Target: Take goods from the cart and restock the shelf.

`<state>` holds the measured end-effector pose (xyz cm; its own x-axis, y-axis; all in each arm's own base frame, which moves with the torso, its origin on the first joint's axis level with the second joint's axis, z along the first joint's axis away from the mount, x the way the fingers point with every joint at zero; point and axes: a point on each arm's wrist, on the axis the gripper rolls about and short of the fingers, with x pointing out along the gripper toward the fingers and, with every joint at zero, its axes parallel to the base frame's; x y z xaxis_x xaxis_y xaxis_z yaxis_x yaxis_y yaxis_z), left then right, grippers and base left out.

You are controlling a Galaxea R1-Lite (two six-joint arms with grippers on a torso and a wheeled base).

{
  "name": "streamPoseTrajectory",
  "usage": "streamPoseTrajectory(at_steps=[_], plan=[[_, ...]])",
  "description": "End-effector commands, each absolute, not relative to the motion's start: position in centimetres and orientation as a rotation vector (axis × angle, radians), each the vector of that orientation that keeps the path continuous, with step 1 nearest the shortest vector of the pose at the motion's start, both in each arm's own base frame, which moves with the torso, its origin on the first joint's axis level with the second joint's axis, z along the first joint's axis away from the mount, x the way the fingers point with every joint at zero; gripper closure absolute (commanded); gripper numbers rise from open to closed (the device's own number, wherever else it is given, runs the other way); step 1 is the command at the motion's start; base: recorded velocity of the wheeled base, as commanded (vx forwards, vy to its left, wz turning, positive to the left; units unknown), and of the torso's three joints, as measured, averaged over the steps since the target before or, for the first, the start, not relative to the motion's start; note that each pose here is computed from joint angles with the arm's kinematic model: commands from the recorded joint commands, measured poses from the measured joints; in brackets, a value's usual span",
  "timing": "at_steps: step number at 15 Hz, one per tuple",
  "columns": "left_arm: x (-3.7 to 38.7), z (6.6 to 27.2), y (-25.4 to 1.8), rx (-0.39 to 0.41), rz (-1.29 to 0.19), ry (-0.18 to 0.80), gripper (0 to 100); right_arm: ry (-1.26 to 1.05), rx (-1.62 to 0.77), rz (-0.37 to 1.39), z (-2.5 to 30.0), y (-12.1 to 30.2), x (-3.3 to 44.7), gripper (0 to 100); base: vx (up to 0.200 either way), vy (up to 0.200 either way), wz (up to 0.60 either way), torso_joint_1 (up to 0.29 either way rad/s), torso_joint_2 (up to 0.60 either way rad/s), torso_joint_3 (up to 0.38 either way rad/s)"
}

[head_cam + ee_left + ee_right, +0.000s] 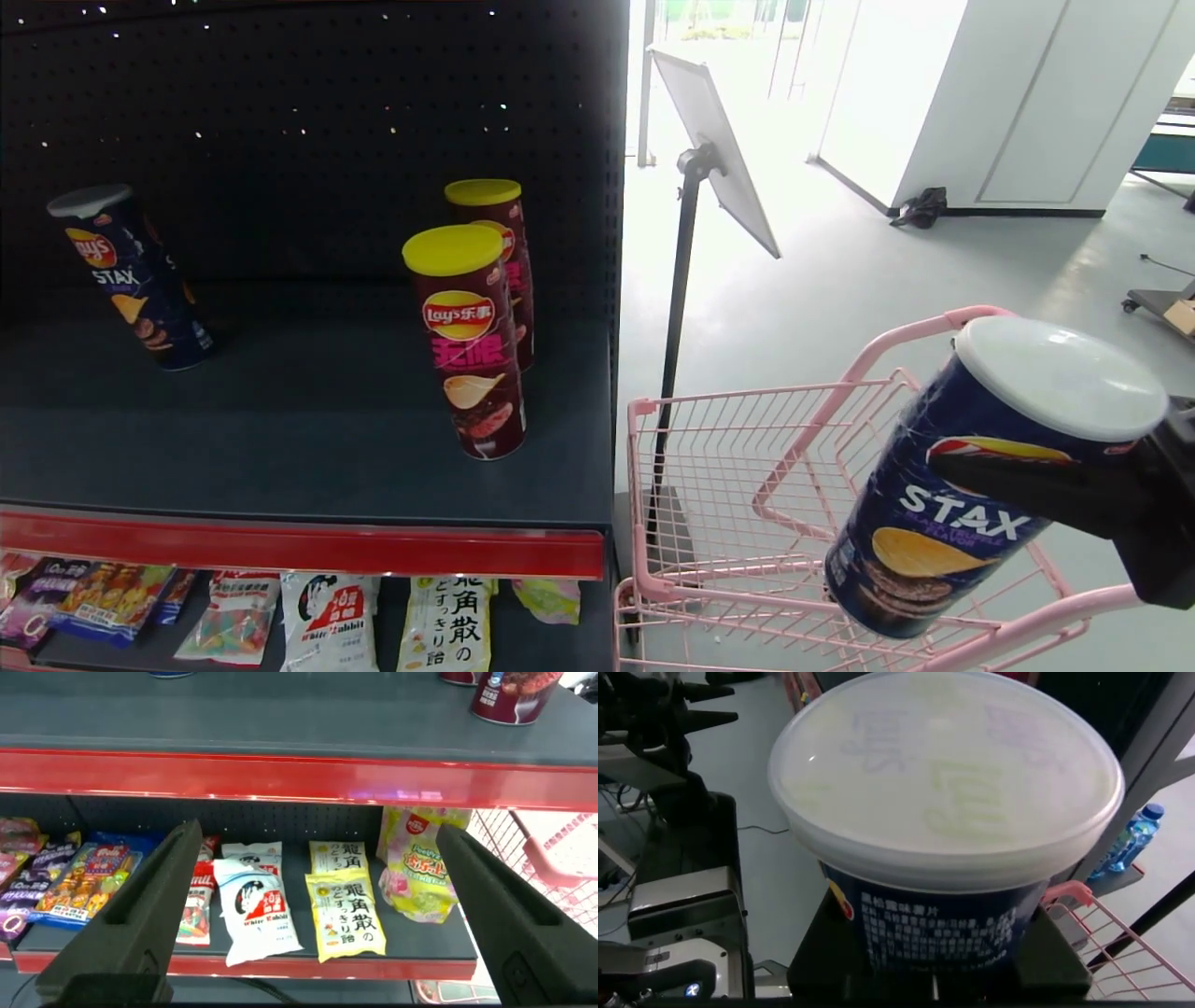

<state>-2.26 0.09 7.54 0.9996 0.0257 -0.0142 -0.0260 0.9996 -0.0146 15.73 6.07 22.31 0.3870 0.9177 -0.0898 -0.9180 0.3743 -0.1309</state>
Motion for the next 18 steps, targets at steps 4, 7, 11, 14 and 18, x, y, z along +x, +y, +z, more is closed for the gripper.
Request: streamPoseTrajectory(at_steps=[4, 7, 11, 14, 18], plan=[[-2.2, 7.5, 0.1, -0.015, 0.026, 0.015, 0, -0.01, -0.164, 1.132, 22.5, 5.2, 15.0, 100, 0.0, 0.0, 0.0, 0.0, 0.0, 0.0], [-2.2, 7.5, 0.1, -0.015, 0.026, 0.015, 0, -0.011, -0.154, 1.064, 22.4, 3.8, 14.5, 100, 0.0, 0.0, 0.0, 0.0, 0.0, 0.0], [-2.2, 7.5, 0.1, -0.015, 0.026, 0.015, 0, 0.006, -0.147, 1.028, 21.1, 3.1, 12.6, 100, 0.0, 0.0, 0.0, 0.0, 0.0, 0.0], [-2.2, 7.5, 0.1, -0.015, 0.026, 0.015, 0, -0.022, -0.161, 1.015, 21.1, 2.9, 11.4, 100, 0.0, 0.0, 0.0, 0.0, 0.0, 0.0], [-2.2, 7.5, 0.1, -0.015, 0.026, 0.015, 0, -0.034, -0.167, 0.986, 20.9, 2.8, 10.6, 100, 0.0, 0.0, 0.0, 0.0, 0.0, 0.0]])
